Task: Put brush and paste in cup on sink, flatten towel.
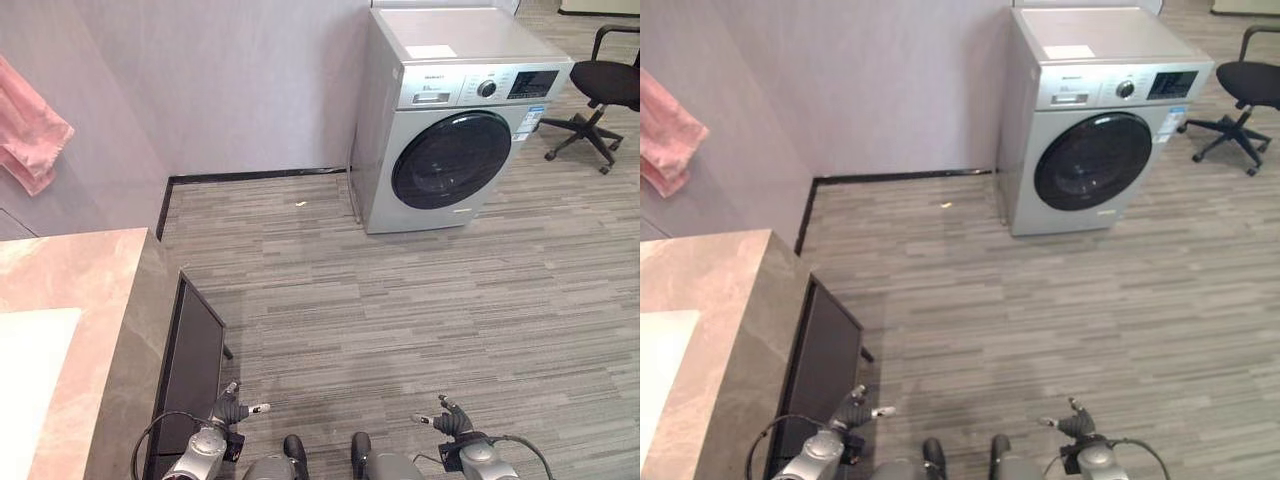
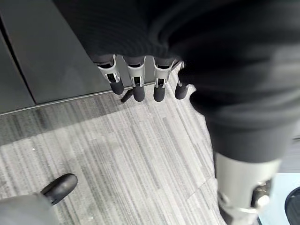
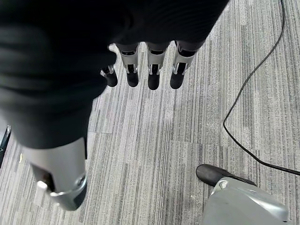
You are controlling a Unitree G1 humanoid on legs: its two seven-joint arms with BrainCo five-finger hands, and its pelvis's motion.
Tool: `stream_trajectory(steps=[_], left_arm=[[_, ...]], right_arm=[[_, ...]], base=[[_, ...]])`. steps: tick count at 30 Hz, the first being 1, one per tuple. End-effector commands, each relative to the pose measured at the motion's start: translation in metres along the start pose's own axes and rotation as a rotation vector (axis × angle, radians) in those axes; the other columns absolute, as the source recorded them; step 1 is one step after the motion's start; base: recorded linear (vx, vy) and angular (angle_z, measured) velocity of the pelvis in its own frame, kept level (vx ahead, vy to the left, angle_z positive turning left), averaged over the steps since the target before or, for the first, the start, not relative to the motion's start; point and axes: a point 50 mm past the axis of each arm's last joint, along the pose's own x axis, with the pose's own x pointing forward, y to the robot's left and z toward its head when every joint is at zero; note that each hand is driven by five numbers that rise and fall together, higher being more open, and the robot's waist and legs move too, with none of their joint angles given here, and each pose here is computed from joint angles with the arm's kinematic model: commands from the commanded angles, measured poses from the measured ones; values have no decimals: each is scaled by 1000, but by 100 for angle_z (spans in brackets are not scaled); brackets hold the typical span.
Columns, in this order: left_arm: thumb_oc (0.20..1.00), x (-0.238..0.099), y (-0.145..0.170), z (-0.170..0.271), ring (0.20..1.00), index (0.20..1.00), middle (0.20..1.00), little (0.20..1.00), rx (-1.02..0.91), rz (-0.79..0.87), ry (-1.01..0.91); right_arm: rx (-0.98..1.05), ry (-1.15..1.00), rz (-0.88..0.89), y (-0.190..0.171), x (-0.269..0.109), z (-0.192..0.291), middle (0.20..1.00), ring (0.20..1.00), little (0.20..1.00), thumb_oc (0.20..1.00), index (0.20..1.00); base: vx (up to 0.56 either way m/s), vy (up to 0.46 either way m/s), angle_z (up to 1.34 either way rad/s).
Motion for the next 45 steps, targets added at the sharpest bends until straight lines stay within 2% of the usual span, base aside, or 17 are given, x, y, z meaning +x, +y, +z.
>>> stream_trajectory(steps=[1,18,27,33,36,41,45], left_arm=[[1000,4,0,12,1000,1000,1000,1000,-6,13,-46],[1000,4,-9,1,1000,1000,1000,1000,18,-8,25],[1000,8,1,27,1000,1000,1000,1000,27,-8,-87],[1000,9,0,30,1000,1000,1000,1000,35,-18,-92],[1000,8,-9,26,1000,1000,1000,1000,116,-72,-88],[1000,16,18,40,1000,1000,1000,1000,141,12,-99],[1000,16,21,38,1000,1000,1000,1000,132,26,-88]], right_arm=[[37,-64,-1,-6,1,11,1000,1000,1000,1000,1000],[36,10,18,1,-4,-12,1000,1000,1000,1000,1000],[96,-68,-22,-13,2,13,1000,1000,1000,1000,1000],[99,-171,4,-14,-8,21,1000,1000,1000,1000,1000],[36,-222,15,-25,-12,25,1000,1000,1000,1000,1000],[5,-265,-73,-61,-17,31,1000,1000,1000,1000,1000],[-13,-255,-70,-59,-17,29,1000,1000,1000,1000,1000]], base=[[0,0,0],[16,-19,9],[-25,147,11],[387,-16,48],[401,-203,90],[494,-386,121],[300,-100,-44]])
